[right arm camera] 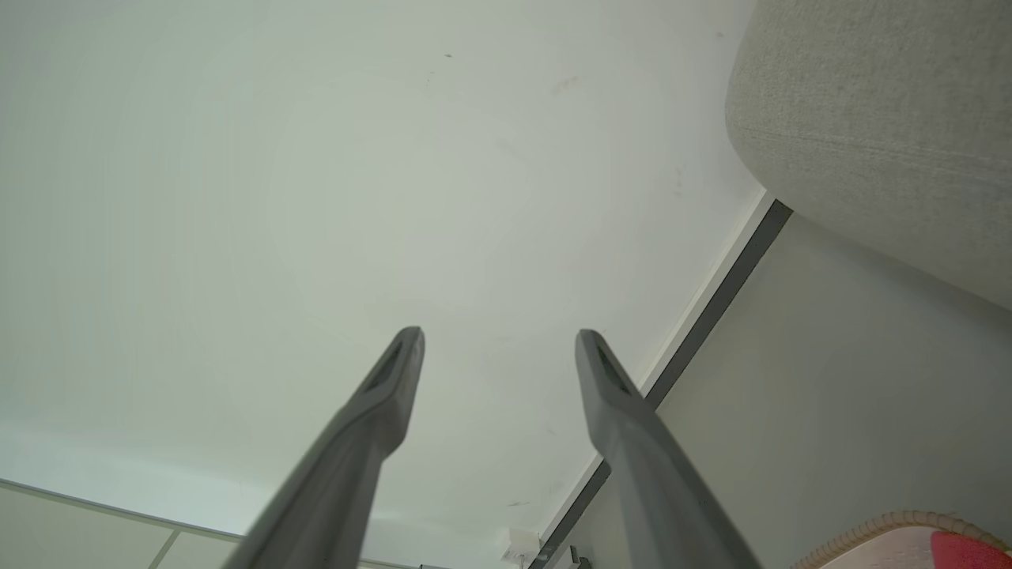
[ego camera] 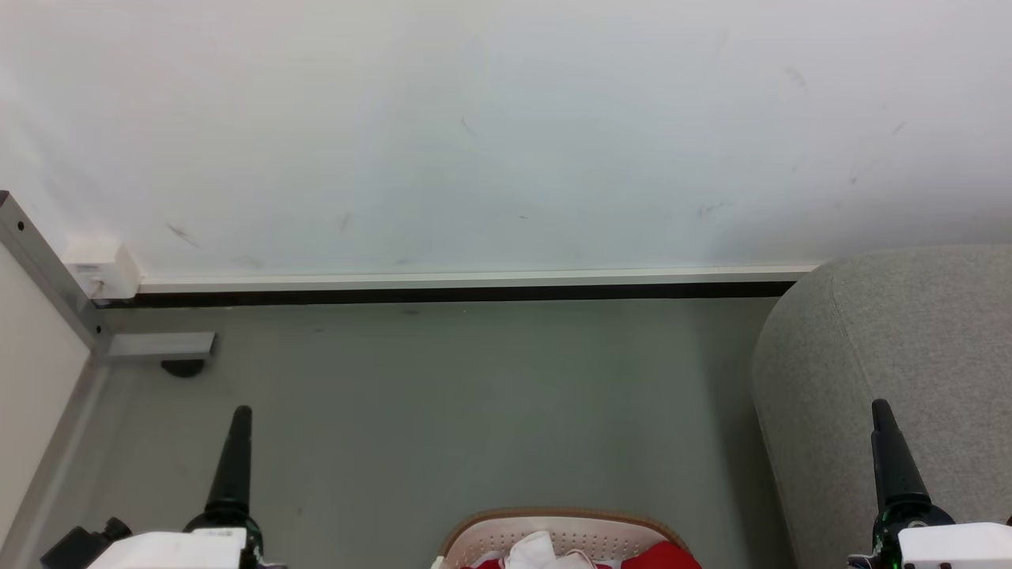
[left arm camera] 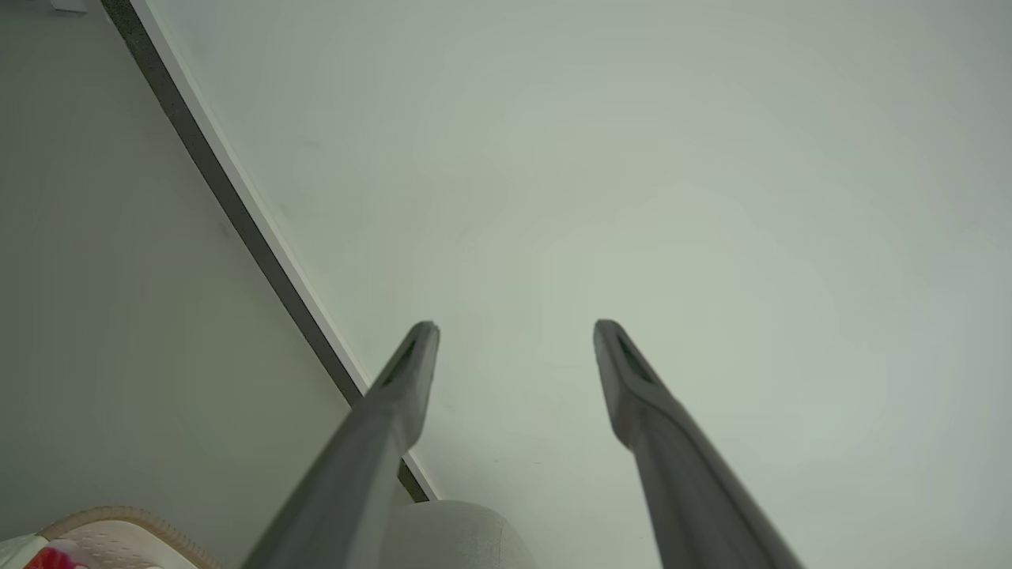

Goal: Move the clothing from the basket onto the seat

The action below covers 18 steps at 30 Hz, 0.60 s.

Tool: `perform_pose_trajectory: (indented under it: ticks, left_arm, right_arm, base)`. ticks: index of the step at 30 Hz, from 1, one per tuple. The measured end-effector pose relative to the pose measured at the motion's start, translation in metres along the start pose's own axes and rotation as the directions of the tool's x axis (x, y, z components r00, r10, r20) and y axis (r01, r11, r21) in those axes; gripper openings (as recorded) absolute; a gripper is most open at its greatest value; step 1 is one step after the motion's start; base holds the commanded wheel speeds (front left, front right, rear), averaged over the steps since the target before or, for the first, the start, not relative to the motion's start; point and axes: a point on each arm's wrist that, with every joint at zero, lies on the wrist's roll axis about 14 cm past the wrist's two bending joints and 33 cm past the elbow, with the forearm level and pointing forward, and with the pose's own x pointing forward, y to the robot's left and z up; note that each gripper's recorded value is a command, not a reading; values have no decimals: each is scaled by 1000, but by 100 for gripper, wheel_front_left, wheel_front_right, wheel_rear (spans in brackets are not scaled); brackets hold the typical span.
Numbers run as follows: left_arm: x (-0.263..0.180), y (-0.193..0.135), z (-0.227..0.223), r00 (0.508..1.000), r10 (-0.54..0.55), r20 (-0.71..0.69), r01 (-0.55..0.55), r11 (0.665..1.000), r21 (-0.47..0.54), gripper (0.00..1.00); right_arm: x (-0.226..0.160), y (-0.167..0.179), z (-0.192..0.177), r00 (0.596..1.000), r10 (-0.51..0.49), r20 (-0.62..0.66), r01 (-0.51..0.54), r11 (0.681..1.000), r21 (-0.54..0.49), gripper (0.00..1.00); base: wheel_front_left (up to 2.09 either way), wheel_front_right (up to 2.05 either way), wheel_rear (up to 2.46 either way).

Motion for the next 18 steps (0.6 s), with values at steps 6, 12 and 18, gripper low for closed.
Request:
perform_pose_trajectory:
  ticks: [6, 12, 18]
  left_arm:
    - [-1, -5, -1, 1000, -19, 0, 19, 990, 141, 100]
    - [-1, -9, -4, 999, -37, -5, 37, 959, 281, 100]
    - [-1, -11, -3, 999, -49, 0, 45, 911, 410, 100]
  right_arm:
    - [0, 5, -1, 1000, 21, -1, -21, 992, -124, 100]
    - [-1, 9, -4, 999, 40, -11, -41, 964, -261, 100]
    - [-2, 10, -6, 999, 50, -17, -53, 927, -370, 100]
  base:
    - [0, 0, 0]
    - [0, 0, 0]
    - [0, 0, 0]
